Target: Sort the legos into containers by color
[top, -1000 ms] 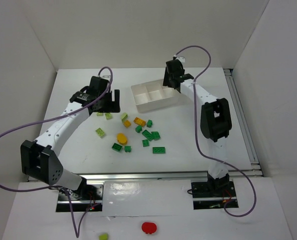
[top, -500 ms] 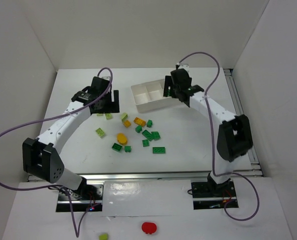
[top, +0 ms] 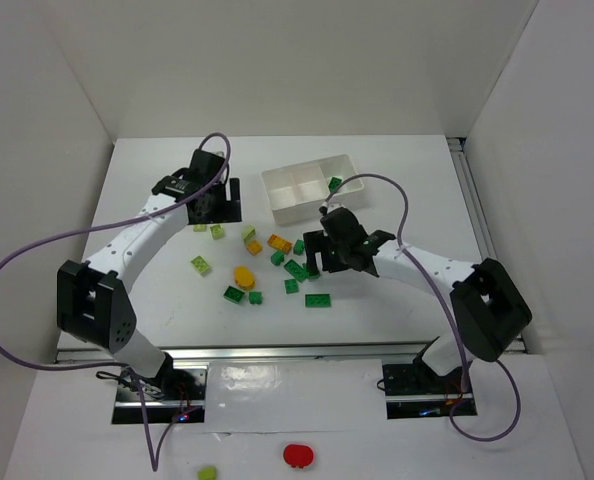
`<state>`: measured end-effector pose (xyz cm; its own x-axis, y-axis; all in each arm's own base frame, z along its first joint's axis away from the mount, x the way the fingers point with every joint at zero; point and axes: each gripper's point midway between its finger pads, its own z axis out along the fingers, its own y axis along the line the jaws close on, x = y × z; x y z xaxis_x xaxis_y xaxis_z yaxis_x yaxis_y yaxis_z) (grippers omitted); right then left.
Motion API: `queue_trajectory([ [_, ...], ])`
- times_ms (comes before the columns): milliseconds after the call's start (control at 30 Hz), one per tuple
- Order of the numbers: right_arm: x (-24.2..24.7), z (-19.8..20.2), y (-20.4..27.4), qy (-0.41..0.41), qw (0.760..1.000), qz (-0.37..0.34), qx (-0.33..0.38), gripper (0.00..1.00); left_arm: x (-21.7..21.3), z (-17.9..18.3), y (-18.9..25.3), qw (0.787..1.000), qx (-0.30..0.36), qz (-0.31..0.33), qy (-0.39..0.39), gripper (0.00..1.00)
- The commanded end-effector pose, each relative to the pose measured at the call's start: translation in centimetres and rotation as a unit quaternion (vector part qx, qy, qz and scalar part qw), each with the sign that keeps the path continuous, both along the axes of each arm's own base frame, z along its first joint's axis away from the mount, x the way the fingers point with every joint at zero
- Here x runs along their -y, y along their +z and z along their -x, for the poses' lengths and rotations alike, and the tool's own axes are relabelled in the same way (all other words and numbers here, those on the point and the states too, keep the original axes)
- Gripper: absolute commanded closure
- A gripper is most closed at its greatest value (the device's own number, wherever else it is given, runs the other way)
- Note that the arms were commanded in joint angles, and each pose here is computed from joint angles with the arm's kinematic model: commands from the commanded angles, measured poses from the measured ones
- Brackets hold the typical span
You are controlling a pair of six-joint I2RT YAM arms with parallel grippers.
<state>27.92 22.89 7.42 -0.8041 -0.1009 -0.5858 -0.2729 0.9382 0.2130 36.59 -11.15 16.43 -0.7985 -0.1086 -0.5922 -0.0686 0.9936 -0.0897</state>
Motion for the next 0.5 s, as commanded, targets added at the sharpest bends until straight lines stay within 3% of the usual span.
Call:
queue_trajectory([
  [0,-2.3,-0.8,-0.2,0.015,0.999,-0.038,0.004,0.12,0.5,-0.6,0.7,1.000,0.006,0.016,0.003,0.10],
  [267,-3.7,-1.4,-2.9,0.041,0.999,-0.032,-0.016,0.17,0.4,-0.4,0.4,1.000,0.001,0.014,0.003,0.10],
  [400,-3.8,-1.8,-3.4,0.033,0.999,-0.031,-0.015,0.30,0.4,-0.4,0.4,1.000,0.001,0.014,0.003,0.10],
  [467,-3.8,-2.1,-3.5,0.030,0.999,-0.027,-0.013,0.49,0.6,-0.4,0.1,1.000,-0.004,0.016,0.001,0.10],
])
